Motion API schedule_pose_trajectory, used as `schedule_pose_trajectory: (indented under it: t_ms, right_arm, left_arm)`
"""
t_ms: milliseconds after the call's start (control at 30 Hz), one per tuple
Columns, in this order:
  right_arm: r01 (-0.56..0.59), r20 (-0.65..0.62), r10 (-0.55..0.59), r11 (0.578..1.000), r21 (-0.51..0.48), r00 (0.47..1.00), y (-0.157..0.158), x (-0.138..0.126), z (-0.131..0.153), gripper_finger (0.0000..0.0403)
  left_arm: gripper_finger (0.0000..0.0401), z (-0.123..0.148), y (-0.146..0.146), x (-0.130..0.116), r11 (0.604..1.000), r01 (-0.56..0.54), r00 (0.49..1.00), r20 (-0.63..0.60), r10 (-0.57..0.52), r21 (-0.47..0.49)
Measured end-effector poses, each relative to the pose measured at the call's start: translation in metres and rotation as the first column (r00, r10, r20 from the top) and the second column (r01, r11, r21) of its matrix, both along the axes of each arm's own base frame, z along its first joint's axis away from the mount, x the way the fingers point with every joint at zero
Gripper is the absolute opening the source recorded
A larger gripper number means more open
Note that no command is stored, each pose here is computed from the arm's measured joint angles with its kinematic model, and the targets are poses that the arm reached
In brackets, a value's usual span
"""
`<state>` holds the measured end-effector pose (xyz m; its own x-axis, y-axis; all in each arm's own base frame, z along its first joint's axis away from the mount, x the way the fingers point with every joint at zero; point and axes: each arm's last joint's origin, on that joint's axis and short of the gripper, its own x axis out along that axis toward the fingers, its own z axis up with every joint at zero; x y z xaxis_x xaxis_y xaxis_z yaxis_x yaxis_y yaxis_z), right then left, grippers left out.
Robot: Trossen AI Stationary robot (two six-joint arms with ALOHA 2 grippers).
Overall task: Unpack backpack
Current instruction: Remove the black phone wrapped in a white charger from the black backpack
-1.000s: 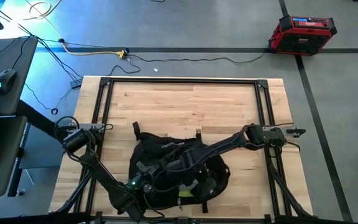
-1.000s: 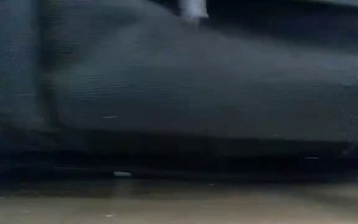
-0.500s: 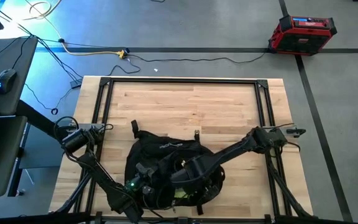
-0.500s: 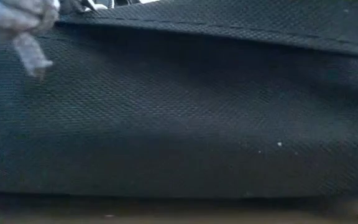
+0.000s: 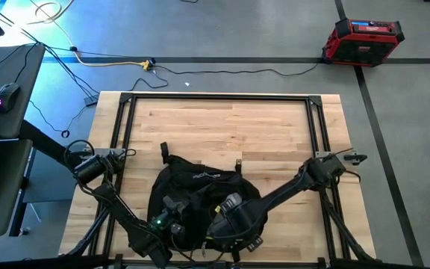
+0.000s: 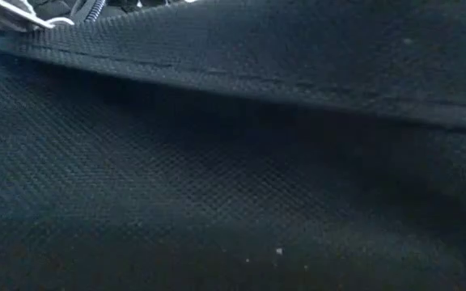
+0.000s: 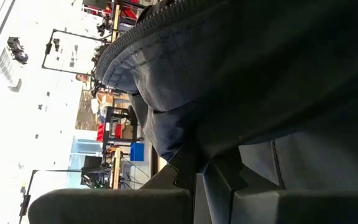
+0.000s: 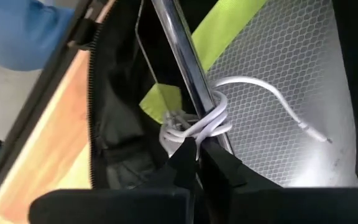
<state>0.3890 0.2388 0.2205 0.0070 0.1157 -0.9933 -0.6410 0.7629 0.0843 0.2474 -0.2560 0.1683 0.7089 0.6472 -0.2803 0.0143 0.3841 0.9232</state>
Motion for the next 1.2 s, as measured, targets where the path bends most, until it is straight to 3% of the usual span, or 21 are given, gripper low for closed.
schedule_pose_trajectory:
  t_ms: [133,400,600,767,1200]
  right_arm:
    - [-0.013,-0.024,0.013,1.0,-0.004,1.0,0.004,-0.001,-0.007,0.0026]
    - [-0.013,0.033,0.015,0.998,-0.055,0.999,0.003,0.002,-0.009,0.015]
    - [-0.035,0.051,0.039,0.996,-0.088,0.998,0.002,0.003,-0.009,0.0211]
    - [-0.006,0.078,0.017,0.99,-0.137,0.997,-0.007,0.01,-0.011,0.0242]
    - [0.214,-0.142,-0.209,0.977,0.023,0.968,-0.073,0.042,-0.034,0.0278]
  left_arm:
    - [0.0,0.0,0.0,0.0,1.0,-0.002,1.0,0.004,0.002,-0.004]
    - [0.0,0.0,0.0,0.0,1.0,-0.003,1.0,0.005,0.003,-0.005]
    - [0.0,0.0,0.001,0.001,1.0,-0.005,1.0,0.006,0.005,-0.007]
    - [0.0,0.0,0.001,0.001,1.0,-0.007,1.0,0.008,0.007,-0.009]
    - [0.0,-0.001,0.002,0.002,1.0,-0.016,1.0,0.0,0.016,-0.026]
